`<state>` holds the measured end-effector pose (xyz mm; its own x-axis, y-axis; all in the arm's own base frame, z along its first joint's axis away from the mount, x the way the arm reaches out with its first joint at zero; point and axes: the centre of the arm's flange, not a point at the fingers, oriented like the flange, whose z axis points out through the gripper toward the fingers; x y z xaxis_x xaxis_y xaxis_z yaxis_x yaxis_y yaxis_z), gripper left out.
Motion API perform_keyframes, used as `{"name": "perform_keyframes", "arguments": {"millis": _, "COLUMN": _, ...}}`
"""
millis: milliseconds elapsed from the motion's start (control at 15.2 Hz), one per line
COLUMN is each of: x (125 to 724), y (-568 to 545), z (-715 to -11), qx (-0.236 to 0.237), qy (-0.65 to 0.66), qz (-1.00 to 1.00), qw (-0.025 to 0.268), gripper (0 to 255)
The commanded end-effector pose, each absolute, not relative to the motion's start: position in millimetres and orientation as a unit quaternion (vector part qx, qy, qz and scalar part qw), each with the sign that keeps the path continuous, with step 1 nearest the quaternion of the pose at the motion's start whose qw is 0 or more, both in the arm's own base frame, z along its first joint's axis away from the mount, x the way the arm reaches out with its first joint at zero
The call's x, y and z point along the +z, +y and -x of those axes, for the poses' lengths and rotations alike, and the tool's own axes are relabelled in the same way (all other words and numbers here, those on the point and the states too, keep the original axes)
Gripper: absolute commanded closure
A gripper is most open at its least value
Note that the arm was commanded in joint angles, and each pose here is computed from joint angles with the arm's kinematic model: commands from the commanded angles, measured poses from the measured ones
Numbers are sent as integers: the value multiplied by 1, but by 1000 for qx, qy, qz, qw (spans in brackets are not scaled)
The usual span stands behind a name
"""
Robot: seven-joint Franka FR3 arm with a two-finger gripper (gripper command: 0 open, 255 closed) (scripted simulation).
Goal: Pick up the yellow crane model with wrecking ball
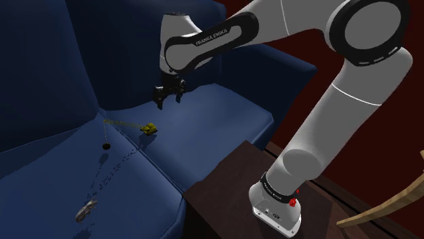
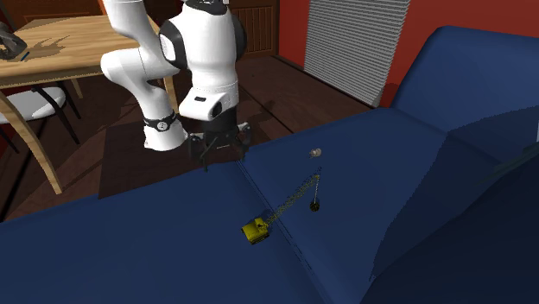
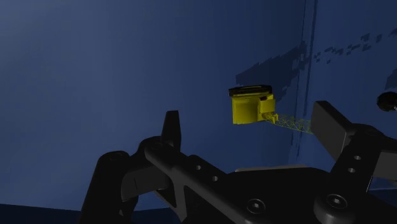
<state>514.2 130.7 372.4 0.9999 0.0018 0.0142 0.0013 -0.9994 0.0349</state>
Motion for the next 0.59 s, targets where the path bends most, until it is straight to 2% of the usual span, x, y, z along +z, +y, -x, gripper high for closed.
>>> {"name": "perform_keyframes", "arguments": {"millis": 0, "x": 351, "y": 138, "z": -527, "qx": 4, "qy": 4, "qz": -1000, "qw": 20, "gripper": 0}}
{"name": "perform_keyframes", "arguments": {"millis": 528, "x": 265, "y": 169, "z": -587, "qx": -8, "qy": 18, "qz": -999, "qw": 29, "gripper": 0}}
